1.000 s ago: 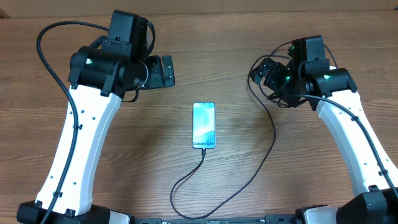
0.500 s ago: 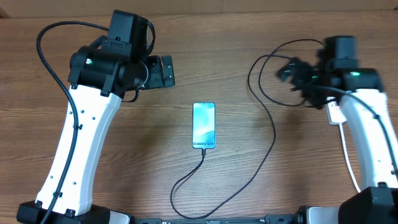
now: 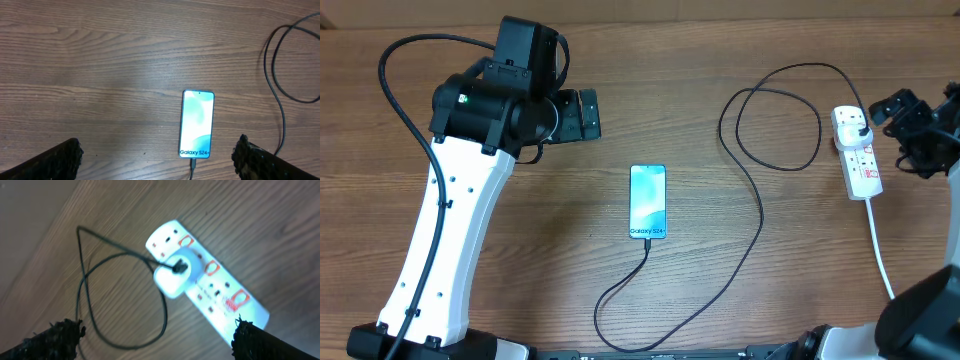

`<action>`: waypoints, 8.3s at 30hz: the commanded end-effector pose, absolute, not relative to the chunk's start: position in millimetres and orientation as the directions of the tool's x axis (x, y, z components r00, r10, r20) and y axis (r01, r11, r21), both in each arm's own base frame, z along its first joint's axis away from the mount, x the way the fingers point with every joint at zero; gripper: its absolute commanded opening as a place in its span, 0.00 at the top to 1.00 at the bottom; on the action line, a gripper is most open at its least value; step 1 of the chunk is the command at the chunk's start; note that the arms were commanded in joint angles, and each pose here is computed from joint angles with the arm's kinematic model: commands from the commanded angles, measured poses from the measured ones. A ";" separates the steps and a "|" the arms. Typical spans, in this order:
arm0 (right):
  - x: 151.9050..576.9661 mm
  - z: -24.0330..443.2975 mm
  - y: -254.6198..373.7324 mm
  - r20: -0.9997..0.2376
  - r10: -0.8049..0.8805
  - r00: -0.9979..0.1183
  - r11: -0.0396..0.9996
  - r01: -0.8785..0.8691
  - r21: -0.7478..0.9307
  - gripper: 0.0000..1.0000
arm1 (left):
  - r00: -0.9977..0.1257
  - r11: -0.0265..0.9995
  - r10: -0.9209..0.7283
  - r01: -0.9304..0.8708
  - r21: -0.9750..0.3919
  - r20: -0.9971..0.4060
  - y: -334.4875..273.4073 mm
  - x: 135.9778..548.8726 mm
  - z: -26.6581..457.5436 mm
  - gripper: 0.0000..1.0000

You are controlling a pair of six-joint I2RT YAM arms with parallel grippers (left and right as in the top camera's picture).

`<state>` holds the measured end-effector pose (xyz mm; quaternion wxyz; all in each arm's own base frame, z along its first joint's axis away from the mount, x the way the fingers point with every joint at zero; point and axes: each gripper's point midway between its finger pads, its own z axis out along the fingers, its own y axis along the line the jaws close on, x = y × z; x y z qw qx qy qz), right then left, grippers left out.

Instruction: Plug charger to phone and switch on socket

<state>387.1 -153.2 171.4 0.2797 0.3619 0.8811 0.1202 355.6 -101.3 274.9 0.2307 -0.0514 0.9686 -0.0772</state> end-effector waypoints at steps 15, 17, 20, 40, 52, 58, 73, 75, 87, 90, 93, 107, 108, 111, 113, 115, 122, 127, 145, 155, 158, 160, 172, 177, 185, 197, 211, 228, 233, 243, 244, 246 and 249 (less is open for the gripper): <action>436.6 84.2 -174.5 -0.390 0.637 -0.665 0.769 0.511 0.385 0.00 | -0.886 0.987 -0.112 -0.046 -0.155 -0.450 -102.0 357.3 276.1 0.00; 437.8 76.5 -174.5 -0.385 0.629 -0.675 0.775 0.505 0.380 0.00 | -0.886 0.987 -0.112 -0.046 -0.155 -0.450 -102.1 357.3 276.1 0.00; 439.4 68.0 -174.0 -0.374 0.630 -0.680 0.773 0.506 0.382 0.00 | -0.886 0.987 -0.112 -0.046 -0.155 -0.450 -102.0 357.3 276.1 0.00; 449.7 50.2 -154.4 -0.372 0.545 -0.752 0.814 0.368 0.449 0.00 | -0.886 0.987 -0.111 -0.044 -0.155 -0.450 -102.6 357.1 276.1 0.00; 443.2 43.0 -138.5 -0.326 0.543 -0.774 0.802 0.363 0.475 0.00 | -0.886 0.987 -0.111 -0.044 -0.155 -0.450 -102.6 357.2 276.1 0.00; 441.4 34.1 -119.9 -0.289 0.531 -0.797 0.788 0.339 0.513 0.00 | -0.886 0.987 -0.111 -0.044 -0.155 -0.450 -102.6 357.1 276.1 0.00; 432.0 8.3 -105.5 -0.190 0.551 -0.812 0.746 0.377 0.548 0.00 | -0.886 0.987 -0.111 -0.044 -0.155 -0.450 -102.6 357.1 276.1 0.00; 434.0 8.6 -107.8 -0.204 0.550 -0.810 0.752 0.375 0.542 0.00 | -0.886 0.987 -0.111 -0.044 -0.155 -0.450 -102.6 357.1 276.1 0.00; 461.1 47.2 -153.7 -0.319 0.579 -0.751 0.773 0.381 0.507 0.00 | -0.886 0.987 -0.111 -0.044 -0.155 -0.450 -102.6 357.1 276.1 0.00; 465.8 58.8 -165.0 -0.341 0.580 -0.740 0.785 0.396 0.476 0.00 | -0.886 0.987 -0.111 -0.044 -0.155 -0.450 -102.6 357.2 276.1 0.00; 468.1 64.1 -166.6 -0.347 0.577 -0.739 0.788 0.393 0.474 0.00 | -0.886 0.987 -0.111 -0.044 -0.155 -0.450 -102.6 357.2 276.1 0.00; 444.1 47.7 -175.6 -0.279 0.593 -0.755 0.793 0.488 0.364 0.00 | -0.886 0.987 -0.111 -0.044 -0.155 -0.450 -102.6 357.1 276.1 0.00; 444.5 47.7 -174.6 -0.279 0.591 -0.757 0.794 0.487 0.364 0.00 | -0.886 0.987 -0.111 -0.044 -0.155 -0.450 -102.6 357.2 276.1 0.00; 447.5 49.4 -167.3 -0.279 0.578 -0.766 0.798 0.462 0.386 0.00 | -0.886 0.987 -0.111 -0.044 -0.155 -0.450 -102.6 357.2 276.1 0.00; 449.8 51.2 -161.7 -0.280 0.568 -0.774 0.800 0.439 0.409 0.00 | -0.886 0.987 -0.111 -0.044 -0.155 -0.450 -102.6 357.2 276.1 0.00; 452.4 53.6 -155.7 -0.284 0.552 -0.784 0.803 0.408 0.434 0.00 | -0.886 0.987 -0.111 -0.044 -0.155 -0.450 -102.6 357.2 276.1 0.00; 451.0 53.1 -152.9 -0.274 0.551 -0.788 0.801 0.407 0.438 0.00 | -0.886 0.987 -0.111 -0.044 -0.155 -0.450 -102.6 357.1 276.1 0.00; 448.2 51.3 -150.0 -0.258 0.553 -0.792 0.796 0.410 0.445 0.00 | -0.886 0.987 -0.111 -0.044 -0.155 -0.450 -102.6 357.2 276.1 0.00; 441.6 48.4 -137.9 -0.211 0.555 -0.805 0.775 0.408 0.483 0.02 | -0.886 0.987 -0.111 -0.044 -0.155 -0.450 -102.6 357.1 276.1 0.00; 437.4 39.6 -130.6 -0.192 0.558 -0.807 0.760 0.404 0.509 0.01 | -0.886 0.987 -0.111 -0.044 -0.155 -0.450 -102.6 357.2 276.1 0.00; 433.4 35.9 -128.5 -0.176 0.562 -0.809 0.755 0.413 0.509 0.01 | -0.886 0.987 -0.111 -0.044 -0.155 -0.450 -102.6 357.1 276.1 0.00; 432.4 35.2 -127.9 -0.171 0.562 -0.809 0.753 0.416 0.510 0.02 | -0.886 0.987 -0.111 -0.044 -0.155 -0.450 -102.6 357.2 276.1 0.00; 441.5 41.1 -135.9 -0.207 0.577 -0.790 0.752 0.415 0.513 0.02 | -0.886 0.987 -0.111 -0.044 -0.155 -0.450 -102.6 357.2 276.1 0.00; 447.7 52.1 -157.1 -0.254 0.587 -0.769 0.771 0.434 0.466 0.02 | -0.886 0.987 -0.110 -0.044 -0.155 -0.450 -102.6 357.1 276.1 0.00; 450.0 57.4 -166.6 -0.297 0.546 -0.783 0.811 0.407 0.420 0.02 | -0.886 0.987 -0.111 -0.044 -0.155 -0.450 -102.6 357.2 276.1 0.00; 441.2 52.9 -156.1 -0.250 0.537 -0.806 0.810 0.411 0.418 0.00 | -0.886 0.987 -0.111 -0.044 -0.155 -0.450 -102.6 357.2 276.1 0.00; 450.3 54.8 -150.7 -0.307 0.460 -0.833 0.858 0.328 0.396 0.00 | -0.886 0.987 -0.111 -0.044 -0.155 -0.450 -102.6 357.1 276.1 0.00; 446.0 50.2 -149.4 -0.292 0.462 -0.837 0.856 0.336 0.393 0.00 | -0.886 0.987 -0.111 -0.044 -0.155 -0.450 -102.6 357.2 276.1 0.00; 444.7 45.5 -140.9 -0.266 0.460 -0.847 0.850 0.334 0.407 0.00 | -0.886 0.987 -0.111 -0.044 -0.155 -0.450 -102.6 357.1 276.1 0.00; 443.9 42.1 -128.2 -0.243 0.443 -0.863 0.860 0.334 0.385 0.00 | -0.886 0.987 -0.111 -0.044 -0.155 -0.450 -102.6 357.1 276.1 0.00; 443.0 41.1 -130.2 -0.239 0.452 -0.859 0.859 0.347 0.375 0.00 | -0.886 0.987 -0.111 -0.044 -0.155 -0.450 -102.6 357.2 276.1 0.00; 441.6 39.9 -132.8 -0.235 0.459 -0.857 0.859 0.362 0.362 0.00 | -0.886 0.987 -0.111 -0.044 -0.155 -0.450 -102.6 357.2 276.1 0.00; 440.4 39.4 -133.0 -0.230 0.461 -0.857 0.859 0.366 0.359 0.00 | -0.886 0.987 -0.111 -0.044 -0.155 -0.450 -102.6 357.2 276.1 0.00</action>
